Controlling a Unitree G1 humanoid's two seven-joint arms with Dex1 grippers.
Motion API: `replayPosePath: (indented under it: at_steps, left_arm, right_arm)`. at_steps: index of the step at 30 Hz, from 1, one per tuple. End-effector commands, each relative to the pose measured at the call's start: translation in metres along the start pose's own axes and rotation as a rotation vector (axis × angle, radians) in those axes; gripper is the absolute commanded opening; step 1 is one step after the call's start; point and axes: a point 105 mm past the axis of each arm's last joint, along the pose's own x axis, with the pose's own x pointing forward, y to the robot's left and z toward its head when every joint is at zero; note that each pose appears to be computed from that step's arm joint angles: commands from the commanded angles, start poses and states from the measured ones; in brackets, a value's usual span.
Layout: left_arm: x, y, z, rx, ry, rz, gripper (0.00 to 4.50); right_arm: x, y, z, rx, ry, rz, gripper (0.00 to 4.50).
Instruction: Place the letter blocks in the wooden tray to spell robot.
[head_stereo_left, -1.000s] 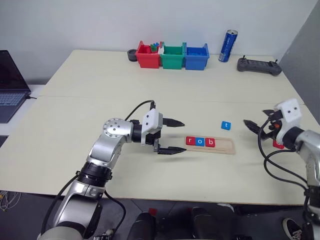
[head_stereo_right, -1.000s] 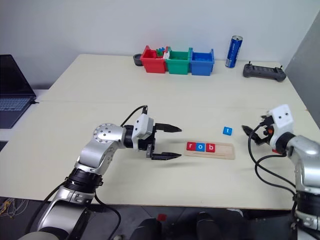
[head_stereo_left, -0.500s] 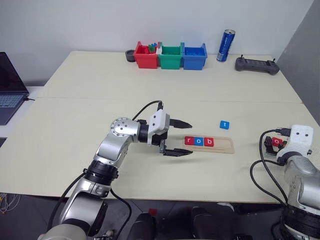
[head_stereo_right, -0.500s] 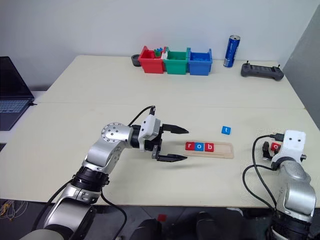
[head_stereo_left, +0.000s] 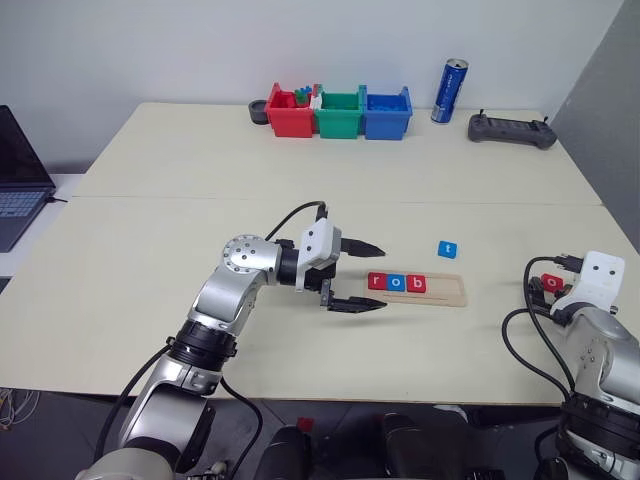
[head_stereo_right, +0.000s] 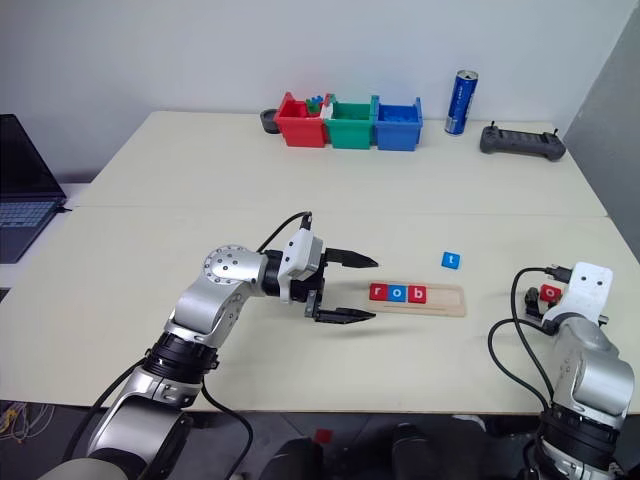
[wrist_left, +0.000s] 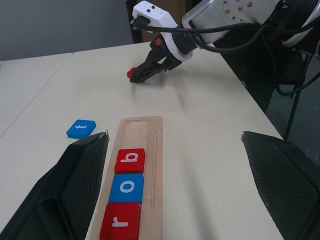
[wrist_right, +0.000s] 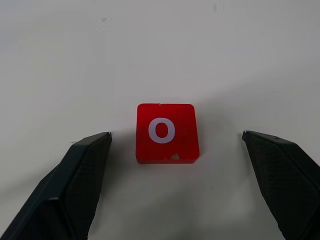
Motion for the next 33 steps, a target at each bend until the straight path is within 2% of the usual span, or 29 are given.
replayPosePath:
  at_steps: [1,5,11,18,22,28,33]
  left_arm:
    - [-0.001,0.002,0.012,0.048,-0.016,0.008,4.5]
    - [-0.002,0.002,0.012,0.048,-0.012,0.011,4.5]
    - [-0.002,0.003,0.012,0.051,-0.011,0.013,4.5]
    - [0.0,0.001,0.013,0.054,-0.023,0.004,4.5]
    - [-0.001,-0.001,0.012,0.05,-0.021,-0.001,4.5]
    - [-0.001,-0.002,0.012,0.053,-0.024,0.007,4.5]
    - [-0.002,-0.004,0.013,0.054,-0.027,0.014,4.5]
  right_arm:
    - [0.005,0.002,-0.002,-0.008,0.0,0.03,4.48]
    - [0.009,0.001,-0.003,-0.013,-0.007,0.039,3.6]
    - [0.011,0.004,0.0,-0.037,-0.028,0.057,1.47]
    - [-0.006,0.02,0.0,-0.129,-0.001,0.156,1.45]
    - [-0.037,0.053,0.003,-0.12,0.03,0.265,1.45]
    - [-0.07,0.091,-0.021,-0.075,0.125,0.316,1.45]
    - [-0.069,0.084,-0.035,-0.115,0.168,0.239,1.45]
